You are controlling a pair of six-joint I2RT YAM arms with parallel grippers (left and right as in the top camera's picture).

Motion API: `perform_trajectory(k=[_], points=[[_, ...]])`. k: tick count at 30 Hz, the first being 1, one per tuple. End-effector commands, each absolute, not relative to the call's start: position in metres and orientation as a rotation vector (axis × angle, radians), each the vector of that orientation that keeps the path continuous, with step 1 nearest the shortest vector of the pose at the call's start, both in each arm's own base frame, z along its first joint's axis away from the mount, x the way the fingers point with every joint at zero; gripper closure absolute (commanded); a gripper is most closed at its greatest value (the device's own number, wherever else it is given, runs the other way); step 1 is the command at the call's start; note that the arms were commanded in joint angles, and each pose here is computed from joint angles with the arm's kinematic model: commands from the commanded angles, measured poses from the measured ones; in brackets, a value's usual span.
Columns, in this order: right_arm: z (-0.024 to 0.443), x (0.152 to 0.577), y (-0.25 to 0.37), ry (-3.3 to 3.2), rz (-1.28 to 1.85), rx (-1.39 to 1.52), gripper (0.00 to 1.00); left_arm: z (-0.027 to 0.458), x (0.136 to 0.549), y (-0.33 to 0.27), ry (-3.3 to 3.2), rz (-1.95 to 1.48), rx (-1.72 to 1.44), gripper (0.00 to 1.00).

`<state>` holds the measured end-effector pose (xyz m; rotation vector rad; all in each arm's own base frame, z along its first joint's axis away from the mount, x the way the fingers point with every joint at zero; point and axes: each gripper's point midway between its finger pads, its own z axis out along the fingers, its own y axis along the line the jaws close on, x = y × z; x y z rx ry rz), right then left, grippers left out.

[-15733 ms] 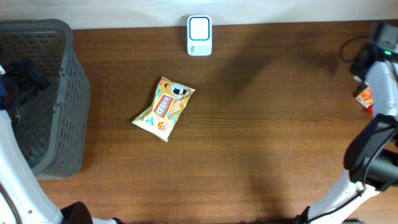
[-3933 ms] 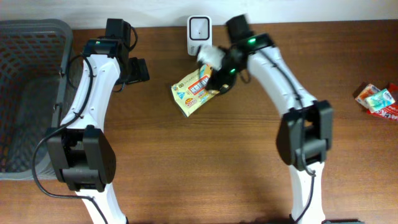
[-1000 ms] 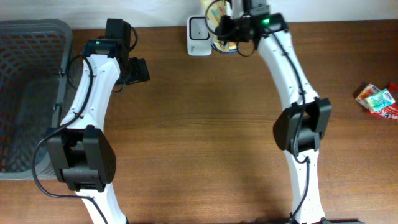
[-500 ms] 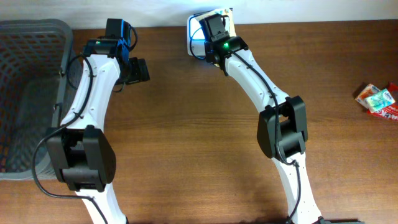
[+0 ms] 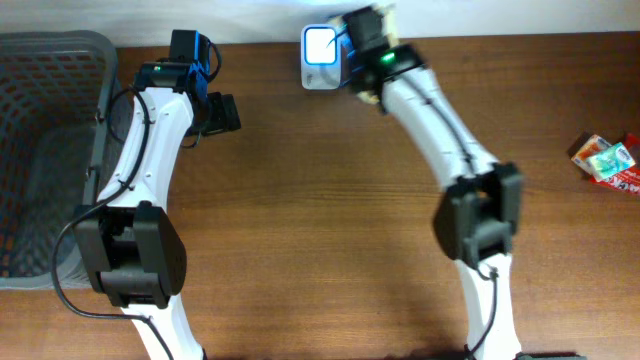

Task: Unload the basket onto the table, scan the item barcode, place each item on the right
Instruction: 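Carry the yellow bag to the right table edge and release it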

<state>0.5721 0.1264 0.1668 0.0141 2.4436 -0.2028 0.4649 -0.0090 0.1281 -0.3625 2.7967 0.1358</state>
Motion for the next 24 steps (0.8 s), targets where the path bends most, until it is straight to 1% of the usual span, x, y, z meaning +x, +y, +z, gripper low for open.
perform_trajectory(k=[1,2,3,5,6,8,11,16,17,18,19,22,24], points=[[0.234,0.555,-0.010,2.379,-0.296,0.378,0.96,0.150,0.468,-0.006,2.742,0.113,-0.390,0.01],[0.225,0.541,-0.052,2.426,-0.347,0.477,0.96,0.150,0.468,-0.006,2.742,0.113,-0.390,0.01],[0.211,0.517,-0.105,2.481,-0.402,0.641,0.96,0.150,0.468,-0.006,2.742,0.113,-0.390,0.01],[0.194,0.484,-0.167,2.534,-0.441,0.841,0.96,0.150,0.468,-0.006,2.742,0.113,-0.390,0.01],[0.189,0.475,-0.184,2.546,-0.446,0.892,0.96,0.150,0.468,-0.006,2.742,0.113,-0.390,0.01],[0.174,0.440,-0.236,2.572,-0.489,1.063,0.96,0.150,0.468,-0.006,2.742,0.113,-0.390,0.01],[0.162,0.399,-0.290,2.555,-0.518,1.257,0.96,0.150,0.468,-0.006,2.742,0.112,-0.390,0.01],[0.128,0.348,-0.327,2.581,-0.519,1.452,0.96,0.150,0.468,-0.006,2.742,0.113,-0.391,0.01],[0.119,0.342,-0.330,2.587,-0.519,1.476,0.74,0.150,0.468,-0.006,2.742,0.113,-0.390,0.01],[0.108,0.334,-0.331,2.606,-0.520,1.501,0.10,0.150,0.468,-0.006,2.742,0.113,-0.390,0.01],[0.104,0.328,-0.330,2.625,-0.518,1.513,0.02,0.150,0.468,-0.006,2.742,0.113,-0.391,0.01],[0.108,0.322,-0.321,2.653,-0.505,1.529,0.01,0.150,0.468,-0.006,2.742,0.113,-0.390,0.01],[0.131,0.316,-0.315,2.578,-0.486,1.592,0.01,0.150,0.468,-0.006,2.742,0.113,-0.391,0.01]])
